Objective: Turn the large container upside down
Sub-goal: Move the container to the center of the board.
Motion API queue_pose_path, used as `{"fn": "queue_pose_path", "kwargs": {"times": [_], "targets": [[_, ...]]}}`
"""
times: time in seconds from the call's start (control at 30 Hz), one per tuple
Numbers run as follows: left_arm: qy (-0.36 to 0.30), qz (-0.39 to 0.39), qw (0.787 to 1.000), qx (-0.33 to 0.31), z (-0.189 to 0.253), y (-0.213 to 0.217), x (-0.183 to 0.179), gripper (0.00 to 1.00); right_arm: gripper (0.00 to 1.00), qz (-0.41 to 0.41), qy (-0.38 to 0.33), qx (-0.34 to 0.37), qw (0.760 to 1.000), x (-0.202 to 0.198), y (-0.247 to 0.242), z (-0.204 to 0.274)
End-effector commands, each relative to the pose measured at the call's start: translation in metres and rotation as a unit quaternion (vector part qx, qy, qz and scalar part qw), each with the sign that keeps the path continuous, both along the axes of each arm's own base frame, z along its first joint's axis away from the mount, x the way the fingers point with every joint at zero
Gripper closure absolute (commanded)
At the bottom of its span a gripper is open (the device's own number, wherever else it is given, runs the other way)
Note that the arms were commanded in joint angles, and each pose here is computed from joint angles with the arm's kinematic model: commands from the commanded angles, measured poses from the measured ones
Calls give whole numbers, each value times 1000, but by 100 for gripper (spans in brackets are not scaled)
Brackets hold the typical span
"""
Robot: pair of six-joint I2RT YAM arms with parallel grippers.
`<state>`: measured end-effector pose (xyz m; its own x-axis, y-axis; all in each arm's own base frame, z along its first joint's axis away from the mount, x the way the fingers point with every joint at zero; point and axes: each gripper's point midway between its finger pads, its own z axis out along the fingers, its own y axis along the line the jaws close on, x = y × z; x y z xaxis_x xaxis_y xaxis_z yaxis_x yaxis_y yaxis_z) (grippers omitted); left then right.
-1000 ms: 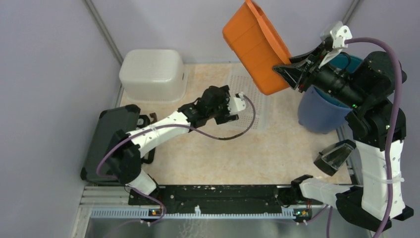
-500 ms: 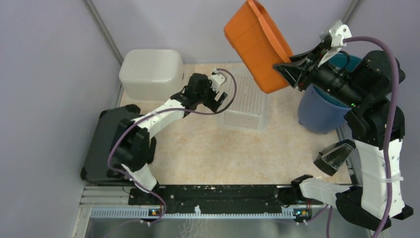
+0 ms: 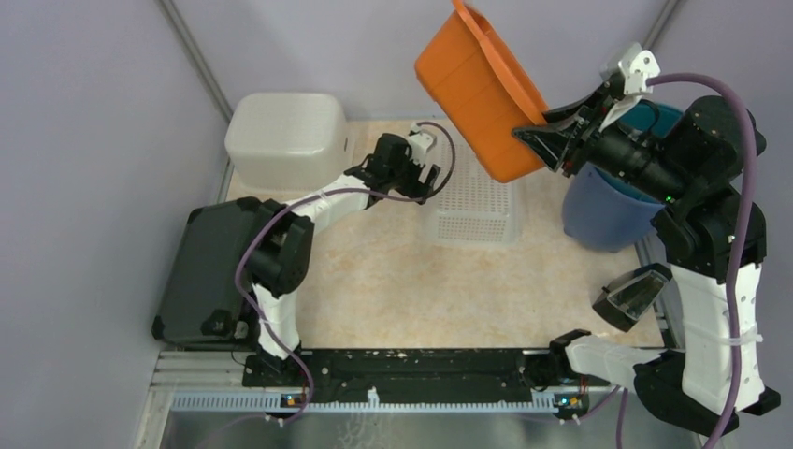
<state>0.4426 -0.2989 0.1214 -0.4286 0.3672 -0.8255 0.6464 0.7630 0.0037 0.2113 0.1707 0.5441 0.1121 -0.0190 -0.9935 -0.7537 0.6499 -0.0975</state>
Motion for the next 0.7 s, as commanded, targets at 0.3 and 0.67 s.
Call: {"fn": "queue_pose_path", "kwargs": {"times": [0.3,0.67], "targets": [[41,-51,996,-59,-20,-79,42,5,100,49,-114,25,992,-34,2,59],[2,-35,998,-55,-19,-112,93,3,100,126,-102,6,987,-49,19,44]]}}
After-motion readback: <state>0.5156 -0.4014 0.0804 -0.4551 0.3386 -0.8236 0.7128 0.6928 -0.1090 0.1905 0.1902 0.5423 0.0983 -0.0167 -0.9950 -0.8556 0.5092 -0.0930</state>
